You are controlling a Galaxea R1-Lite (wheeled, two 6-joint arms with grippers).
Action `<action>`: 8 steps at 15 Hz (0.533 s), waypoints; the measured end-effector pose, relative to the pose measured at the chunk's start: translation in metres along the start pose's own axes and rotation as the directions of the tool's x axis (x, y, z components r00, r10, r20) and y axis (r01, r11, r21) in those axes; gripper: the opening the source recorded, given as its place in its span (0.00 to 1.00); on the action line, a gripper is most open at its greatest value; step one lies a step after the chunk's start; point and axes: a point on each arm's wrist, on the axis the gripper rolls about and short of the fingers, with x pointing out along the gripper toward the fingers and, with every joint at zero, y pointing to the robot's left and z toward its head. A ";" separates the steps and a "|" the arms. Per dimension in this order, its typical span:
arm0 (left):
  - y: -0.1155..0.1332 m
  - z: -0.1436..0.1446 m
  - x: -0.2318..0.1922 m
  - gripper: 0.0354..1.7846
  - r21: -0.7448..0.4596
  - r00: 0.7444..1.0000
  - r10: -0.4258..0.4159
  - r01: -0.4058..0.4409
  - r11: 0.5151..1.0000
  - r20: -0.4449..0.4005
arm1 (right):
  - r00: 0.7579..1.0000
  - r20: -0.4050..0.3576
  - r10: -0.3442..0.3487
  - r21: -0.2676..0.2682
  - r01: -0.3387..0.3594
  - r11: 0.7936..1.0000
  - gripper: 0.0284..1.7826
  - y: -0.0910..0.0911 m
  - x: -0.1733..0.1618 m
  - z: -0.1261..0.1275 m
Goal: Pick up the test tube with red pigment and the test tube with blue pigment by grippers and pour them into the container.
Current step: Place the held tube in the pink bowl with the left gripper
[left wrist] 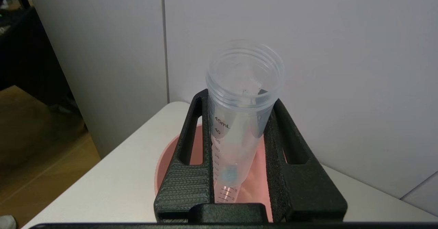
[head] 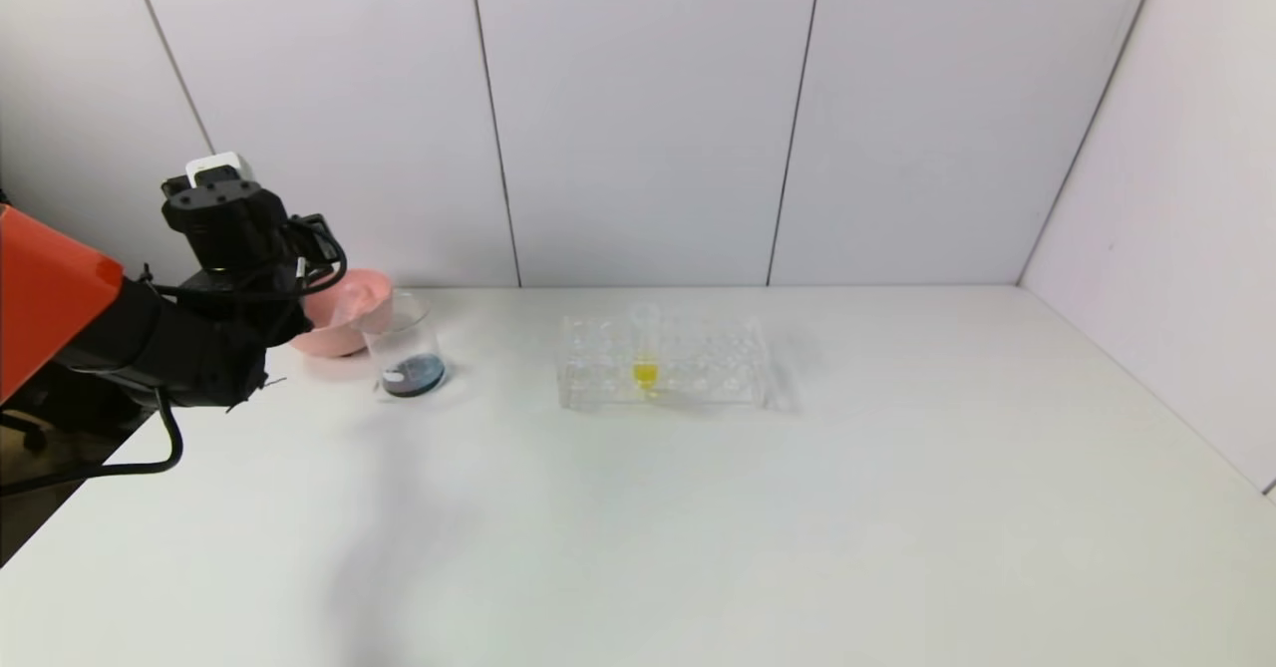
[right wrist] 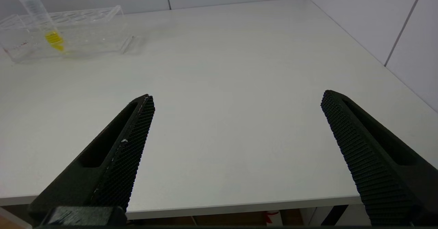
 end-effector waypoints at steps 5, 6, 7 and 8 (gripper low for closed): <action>0.002 -0.011 0.025 0.23 -0.018 0.997 0.013 -0.014 1.000 -0.081 | 1.000 0.000 0.000 0.000 0.000 1.000 1.00 0.000 0.000 0.000; 0.002 -0.013 0.027 0.23 -0.017 0.997 0.014 -0.015 1.000 -0.082 | 1.000 0.000 0.000 0.001 0.000 1.000 1.00 0.000 0.000 0.000; 0.001 -0.014 0.027 0.25 -0.017 0.997 0.015 -0.016 1.000 -0.082 | 1.000 0.000 0.000 0.001 0.000 1.000 1.00 0.000 0.000 0.000; 0.002 -0.014 0.028 0.27 -0.016 0.996 0.015 -0.017 1.000 -0.083 | 1.000 0.000 -0.001 0.000 0.001 1.000 1.00 0.000 0.000 0.000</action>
